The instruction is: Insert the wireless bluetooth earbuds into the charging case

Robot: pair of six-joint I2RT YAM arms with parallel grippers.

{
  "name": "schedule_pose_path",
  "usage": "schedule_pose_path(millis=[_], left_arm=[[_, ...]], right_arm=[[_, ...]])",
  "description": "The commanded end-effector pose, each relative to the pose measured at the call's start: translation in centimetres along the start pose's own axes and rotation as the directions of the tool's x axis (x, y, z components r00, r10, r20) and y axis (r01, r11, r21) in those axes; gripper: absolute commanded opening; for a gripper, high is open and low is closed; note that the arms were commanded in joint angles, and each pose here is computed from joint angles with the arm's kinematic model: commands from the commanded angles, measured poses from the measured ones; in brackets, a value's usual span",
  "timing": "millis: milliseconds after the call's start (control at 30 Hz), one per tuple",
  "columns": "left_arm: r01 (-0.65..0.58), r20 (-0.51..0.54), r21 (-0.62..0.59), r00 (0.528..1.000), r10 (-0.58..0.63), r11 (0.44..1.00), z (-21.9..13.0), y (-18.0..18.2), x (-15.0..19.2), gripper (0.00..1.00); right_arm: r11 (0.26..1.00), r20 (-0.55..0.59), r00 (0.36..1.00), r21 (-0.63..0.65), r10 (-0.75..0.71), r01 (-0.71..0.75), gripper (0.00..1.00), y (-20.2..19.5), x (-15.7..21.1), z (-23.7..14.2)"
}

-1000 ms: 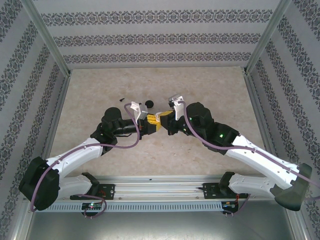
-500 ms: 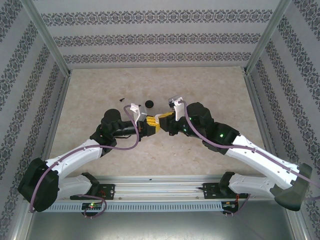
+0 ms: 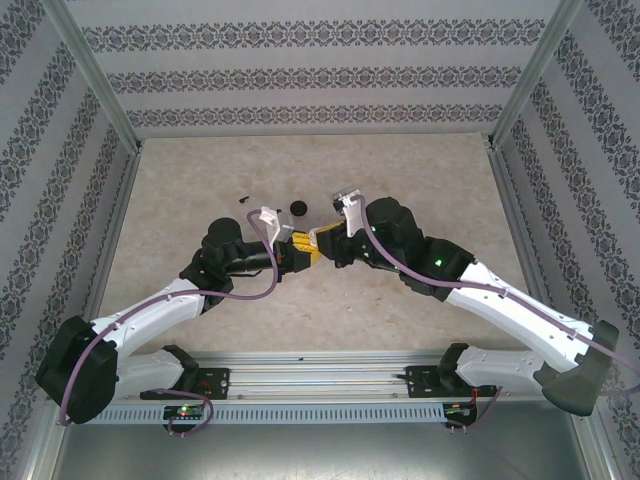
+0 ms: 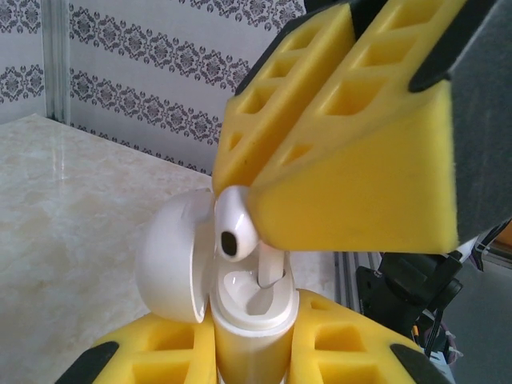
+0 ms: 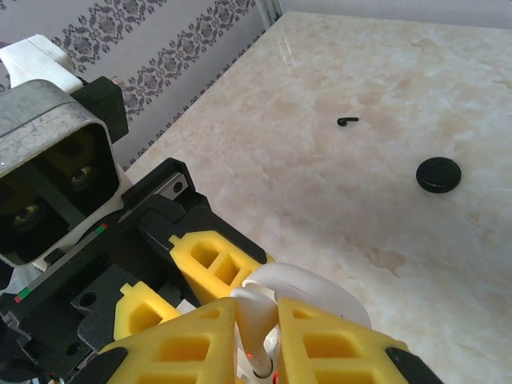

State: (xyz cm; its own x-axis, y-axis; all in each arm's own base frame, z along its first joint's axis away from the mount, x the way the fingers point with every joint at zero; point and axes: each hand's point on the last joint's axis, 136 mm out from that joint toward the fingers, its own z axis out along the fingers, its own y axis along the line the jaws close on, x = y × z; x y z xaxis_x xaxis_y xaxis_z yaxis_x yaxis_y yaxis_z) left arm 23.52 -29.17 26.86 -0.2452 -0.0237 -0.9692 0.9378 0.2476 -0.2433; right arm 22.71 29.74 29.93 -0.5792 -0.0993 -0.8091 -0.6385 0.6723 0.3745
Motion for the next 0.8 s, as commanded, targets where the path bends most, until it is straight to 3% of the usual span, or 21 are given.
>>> schedule_pose_path(millis=[0,633,767], left_arm=[[-0.123,0.1,0.065,0.988,0.116,0.99,-0.47,-2.23,-3.34,0.12],[-0.132,0.115,0.066,0.986,0.124,0.989,-0.82,-2.57,-3.4,0.13],[-0.137,0.12,0.075,0.985,0.128,0.988,-0.84,-2.76,-3.55,0.13]], right_arm=[[0.999,-0.119,0.993,0.046,0.024,-0.019,0.17,-1.16,2.44,0.69],[0.999,-0.087,0.995,0.019,0.05,-0.048,0.12,-1.05,2.74,0.56],[0.996,-0.084,0.994,-0.038,0.075,-0.078,0.1,-0.46,2.73,0.58]])
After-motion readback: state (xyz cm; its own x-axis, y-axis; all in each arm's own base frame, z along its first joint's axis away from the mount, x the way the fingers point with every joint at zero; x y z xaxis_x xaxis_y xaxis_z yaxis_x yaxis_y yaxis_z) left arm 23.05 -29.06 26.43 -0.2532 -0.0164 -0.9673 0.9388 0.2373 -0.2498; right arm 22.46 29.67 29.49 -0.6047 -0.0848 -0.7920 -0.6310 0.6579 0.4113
